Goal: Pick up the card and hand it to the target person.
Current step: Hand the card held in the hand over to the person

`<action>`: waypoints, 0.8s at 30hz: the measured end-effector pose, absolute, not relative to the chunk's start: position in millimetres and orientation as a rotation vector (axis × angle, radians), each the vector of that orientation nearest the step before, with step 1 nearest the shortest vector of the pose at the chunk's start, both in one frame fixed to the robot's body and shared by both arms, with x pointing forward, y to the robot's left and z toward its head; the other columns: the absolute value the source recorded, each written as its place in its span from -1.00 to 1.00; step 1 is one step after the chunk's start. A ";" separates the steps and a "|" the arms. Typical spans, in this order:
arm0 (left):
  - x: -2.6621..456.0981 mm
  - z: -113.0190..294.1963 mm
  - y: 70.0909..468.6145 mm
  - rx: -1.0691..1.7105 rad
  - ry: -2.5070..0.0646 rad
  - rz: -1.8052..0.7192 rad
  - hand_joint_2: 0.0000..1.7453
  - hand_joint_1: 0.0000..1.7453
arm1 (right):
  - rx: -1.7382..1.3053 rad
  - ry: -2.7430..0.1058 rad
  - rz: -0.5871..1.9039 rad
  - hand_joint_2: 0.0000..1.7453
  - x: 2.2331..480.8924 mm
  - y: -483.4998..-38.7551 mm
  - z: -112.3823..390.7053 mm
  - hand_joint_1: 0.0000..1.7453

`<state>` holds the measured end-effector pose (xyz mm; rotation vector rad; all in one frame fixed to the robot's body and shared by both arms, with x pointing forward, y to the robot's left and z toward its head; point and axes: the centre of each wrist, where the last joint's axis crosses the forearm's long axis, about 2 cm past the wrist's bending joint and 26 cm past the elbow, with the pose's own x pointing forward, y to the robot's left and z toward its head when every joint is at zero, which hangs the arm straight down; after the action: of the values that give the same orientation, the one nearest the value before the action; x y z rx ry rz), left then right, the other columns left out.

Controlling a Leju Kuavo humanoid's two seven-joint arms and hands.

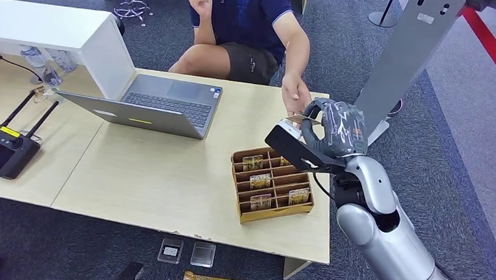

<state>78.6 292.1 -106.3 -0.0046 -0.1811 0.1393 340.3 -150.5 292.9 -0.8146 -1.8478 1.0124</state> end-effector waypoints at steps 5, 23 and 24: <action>87.7 -104.6 290.8 -0.006 -0.182 0.112 -1.00 -1.00 | -0.843 -1.786 1.040 1.00 370.9 -147.9 285.3 0.76; 87.4 -104.6 289.0 0.000 -0.175 0.100 -1.00 -1.00 | -0.868 -1.585 1.167 1.00 412.7 -133.3 231.0 -1.00; 86.9 -104.7 289.0 0.000 -0.176 0.104 -1.00 -1.00 | -0.866 -1.582 1.171 1.00 413.5 -132.4 230.1 -1.00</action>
<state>86.9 289.0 -104.7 -0.0002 -0.1762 0.1039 413.5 -132.4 230.1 -0.8663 -1.5824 1.1715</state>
